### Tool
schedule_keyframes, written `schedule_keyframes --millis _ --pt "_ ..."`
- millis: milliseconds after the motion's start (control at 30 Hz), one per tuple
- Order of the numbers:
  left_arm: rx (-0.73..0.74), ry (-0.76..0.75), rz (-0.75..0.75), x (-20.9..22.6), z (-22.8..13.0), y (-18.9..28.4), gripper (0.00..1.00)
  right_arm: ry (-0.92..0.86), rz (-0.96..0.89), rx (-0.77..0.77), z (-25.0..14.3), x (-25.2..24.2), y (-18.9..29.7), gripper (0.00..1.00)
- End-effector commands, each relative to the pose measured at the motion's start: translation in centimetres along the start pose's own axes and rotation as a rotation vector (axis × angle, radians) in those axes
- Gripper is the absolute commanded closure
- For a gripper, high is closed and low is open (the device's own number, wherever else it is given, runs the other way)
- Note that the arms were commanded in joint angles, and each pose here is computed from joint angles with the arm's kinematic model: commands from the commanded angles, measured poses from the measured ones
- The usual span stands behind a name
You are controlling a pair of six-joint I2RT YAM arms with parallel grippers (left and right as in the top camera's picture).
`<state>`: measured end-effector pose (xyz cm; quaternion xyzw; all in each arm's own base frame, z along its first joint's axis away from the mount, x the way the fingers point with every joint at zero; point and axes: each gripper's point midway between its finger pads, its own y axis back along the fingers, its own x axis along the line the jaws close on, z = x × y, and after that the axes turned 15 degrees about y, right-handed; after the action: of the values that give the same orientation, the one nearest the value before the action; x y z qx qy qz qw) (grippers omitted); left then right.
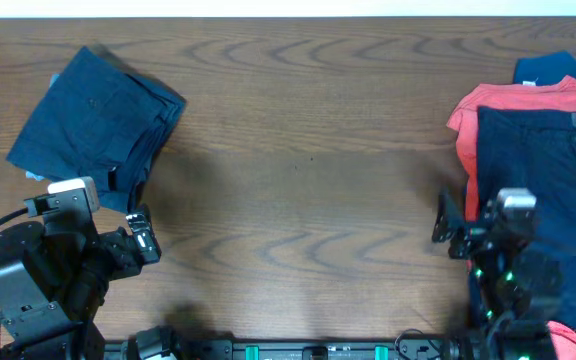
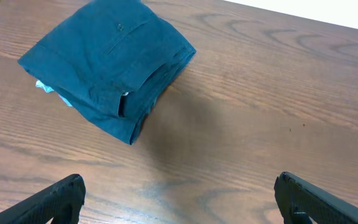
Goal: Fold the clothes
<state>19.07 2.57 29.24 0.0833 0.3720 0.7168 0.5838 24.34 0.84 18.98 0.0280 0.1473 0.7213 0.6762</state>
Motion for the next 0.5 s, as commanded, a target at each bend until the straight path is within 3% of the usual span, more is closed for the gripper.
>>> schedule_keyframes --millis 0,200,467 --pt "-0.004 -0.01 0.004 0.0 0.1 0.1 0.02 0.021 0.014 -0.06 -1.4 0.6 0.2 0.01" --pt "-0.004 -0.01 0.004 0.0 0.1 0.1 0.02 0.022 0.013 -0.099 -3.7 1.1 -0.6 0.01" --pt "-0.004 -0.01 0.004 0.0 0.1 0.1 0.02 0.025 0.01 -0.136 -3.2 1.1 -0.7 0.01"
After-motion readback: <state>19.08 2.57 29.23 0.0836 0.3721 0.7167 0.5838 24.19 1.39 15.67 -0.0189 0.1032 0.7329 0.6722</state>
